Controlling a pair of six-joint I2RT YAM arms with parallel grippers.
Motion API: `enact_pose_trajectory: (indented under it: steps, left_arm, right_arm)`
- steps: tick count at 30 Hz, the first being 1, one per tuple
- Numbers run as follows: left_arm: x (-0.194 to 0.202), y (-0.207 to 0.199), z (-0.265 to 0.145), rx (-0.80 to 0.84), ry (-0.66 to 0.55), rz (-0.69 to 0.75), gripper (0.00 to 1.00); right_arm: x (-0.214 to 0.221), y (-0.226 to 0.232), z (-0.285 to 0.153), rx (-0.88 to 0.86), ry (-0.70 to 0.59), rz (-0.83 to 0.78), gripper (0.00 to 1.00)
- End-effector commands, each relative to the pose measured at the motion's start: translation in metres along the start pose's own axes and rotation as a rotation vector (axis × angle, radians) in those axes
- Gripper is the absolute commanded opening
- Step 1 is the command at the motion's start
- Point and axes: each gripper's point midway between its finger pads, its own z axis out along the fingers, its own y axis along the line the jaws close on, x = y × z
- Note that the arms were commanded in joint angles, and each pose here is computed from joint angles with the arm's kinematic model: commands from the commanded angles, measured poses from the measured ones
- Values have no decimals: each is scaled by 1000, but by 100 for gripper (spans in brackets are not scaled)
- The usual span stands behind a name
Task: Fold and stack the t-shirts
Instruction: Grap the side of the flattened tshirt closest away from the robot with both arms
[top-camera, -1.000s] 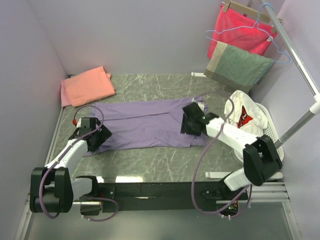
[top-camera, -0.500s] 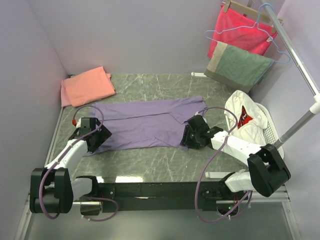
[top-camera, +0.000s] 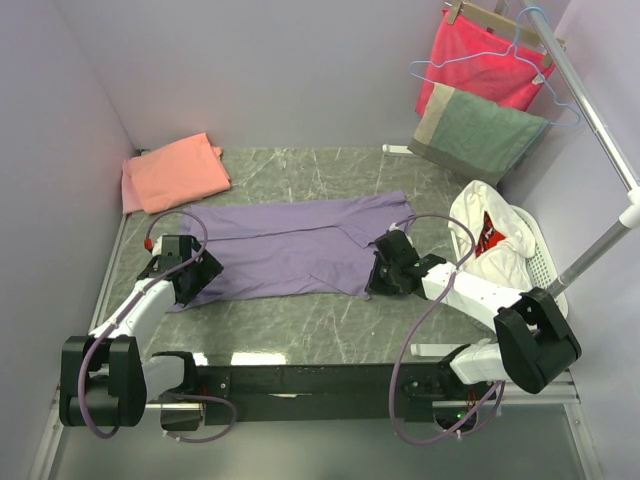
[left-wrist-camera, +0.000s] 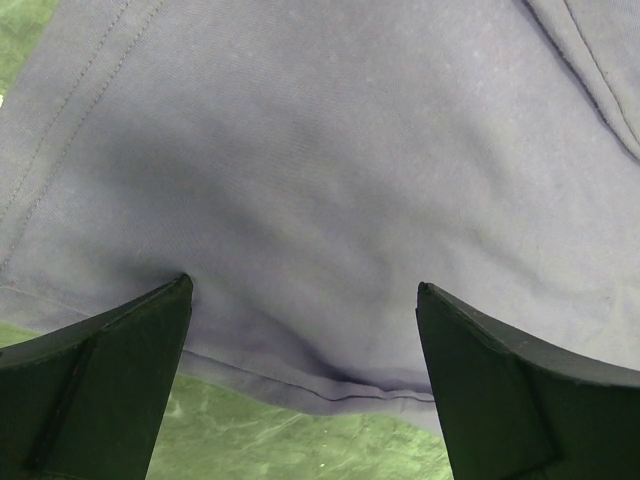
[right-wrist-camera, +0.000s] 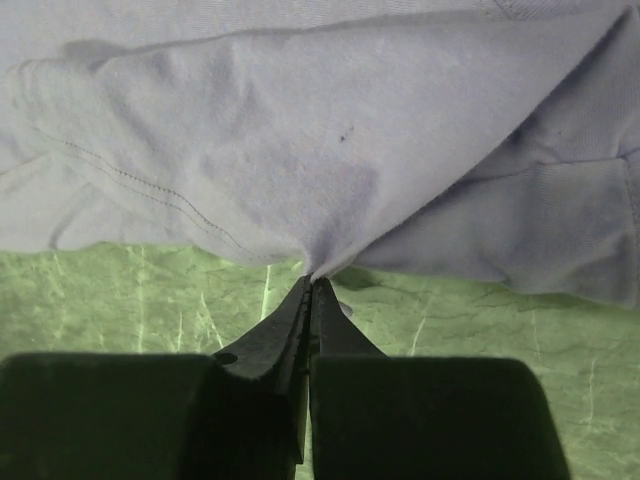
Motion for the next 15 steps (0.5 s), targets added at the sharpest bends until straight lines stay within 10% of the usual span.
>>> enact_pose_trajectory:
  steps: [1, 15]
  left_arm:
    - [-11, -6, -5, 13, -35, 9, 99]
    - [-25, -18, -35, 56, -69, -18, 99]
  right_arm:
    - [-6, 7, -6, -45, -34, -8, 0]
    - [38, -9, -84, -144, -38, 66, 0]
